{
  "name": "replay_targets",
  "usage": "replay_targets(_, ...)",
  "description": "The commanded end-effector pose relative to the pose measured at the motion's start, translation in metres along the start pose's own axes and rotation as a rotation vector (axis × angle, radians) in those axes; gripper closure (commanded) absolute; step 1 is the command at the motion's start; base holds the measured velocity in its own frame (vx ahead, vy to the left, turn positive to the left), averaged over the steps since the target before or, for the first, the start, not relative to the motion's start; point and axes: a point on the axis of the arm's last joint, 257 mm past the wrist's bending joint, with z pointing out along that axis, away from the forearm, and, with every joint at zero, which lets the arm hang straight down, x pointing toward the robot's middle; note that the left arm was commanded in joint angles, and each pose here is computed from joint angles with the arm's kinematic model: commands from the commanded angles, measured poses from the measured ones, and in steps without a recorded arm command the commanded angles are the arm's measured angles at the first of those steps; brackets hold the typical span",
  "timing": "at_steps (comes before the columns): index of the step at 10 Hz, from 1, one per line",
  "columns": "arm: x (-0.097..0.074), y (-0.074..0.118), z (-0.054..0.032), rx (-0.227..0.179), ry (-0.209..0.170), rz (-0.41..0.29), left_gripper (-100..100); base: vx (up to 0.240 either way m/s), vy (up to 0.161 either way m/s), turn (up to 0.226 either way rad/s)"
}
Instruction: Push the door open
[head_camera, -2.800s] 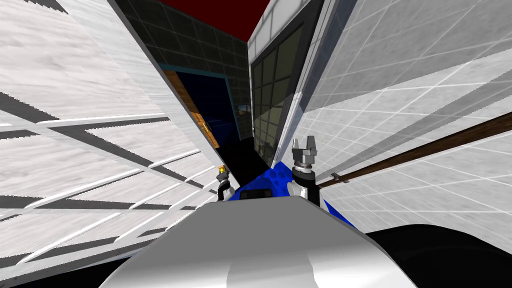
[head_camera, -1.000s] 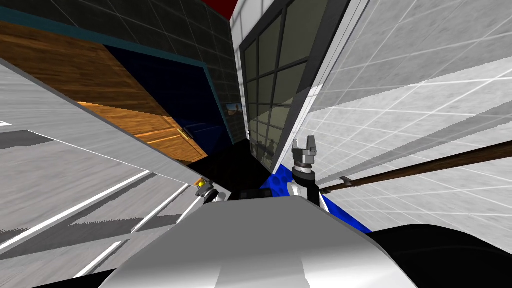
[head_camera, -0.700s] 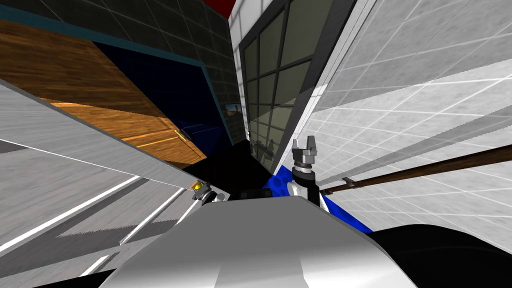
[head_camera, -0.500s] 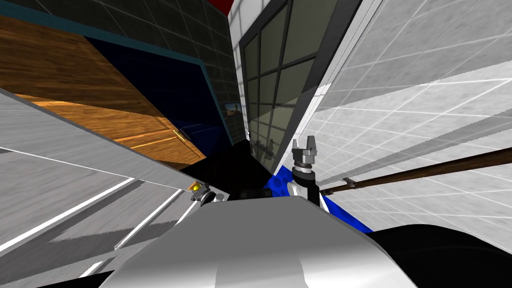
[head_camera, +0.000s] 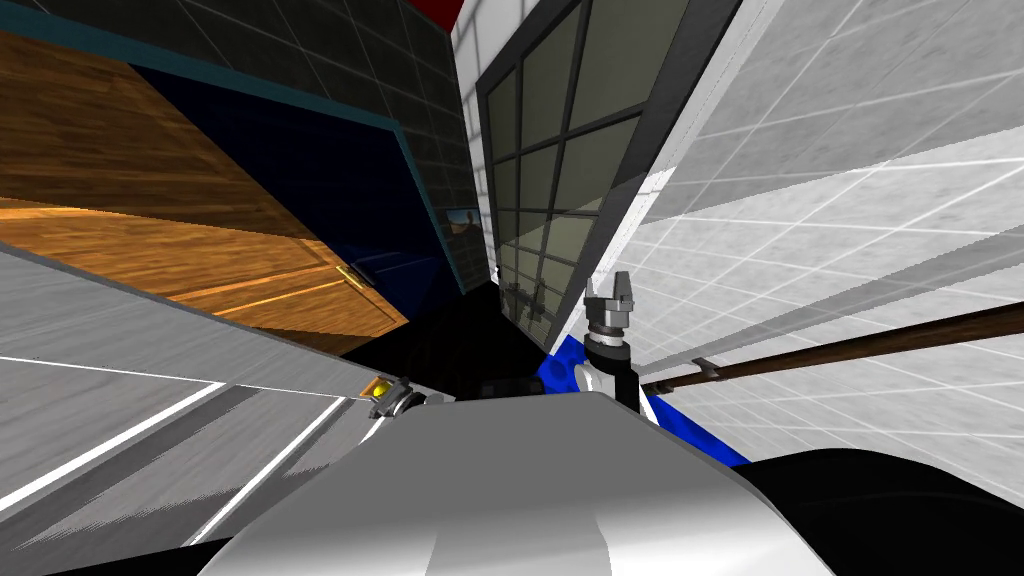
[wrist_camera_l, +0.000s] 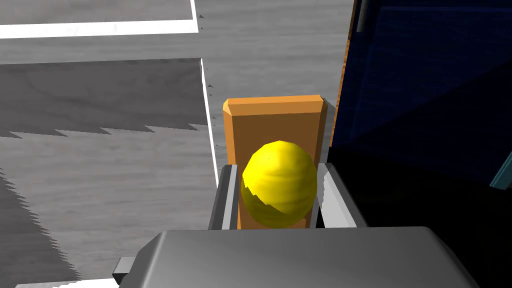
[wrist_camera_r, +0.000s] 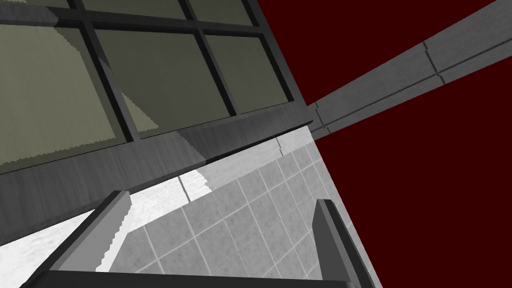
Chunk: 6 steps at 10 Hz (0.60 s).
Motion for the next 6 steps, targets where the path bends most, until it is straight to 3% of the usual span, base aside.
replay_targets(1, 0.004, -0.024, 0.0027, 0.053, 0.011, 0.005, 100, 0.155, 0.102, -0.057)
replay_targets(2, 0.004, -0.034, 0.0017, 0.078, 0.009, 0.005, 100, 0.16, 0.105, -0.049)
replay_targets(3, 0.0, -0.023, -0.0002, 0.055, 0.001, 0.004, 100, 0.073, 0.058, 0.004)
replay_targets(4, 0.005, -0.038, 0.0066, 0.086, 0.015, 0.008, 100, 0.084, 0.076, 0.041)
replay_targets(6, 0.007, -0.051, 0.0107, 0.114, 0.02, 0.01, 100, 0.112, 0.134, 0.031)
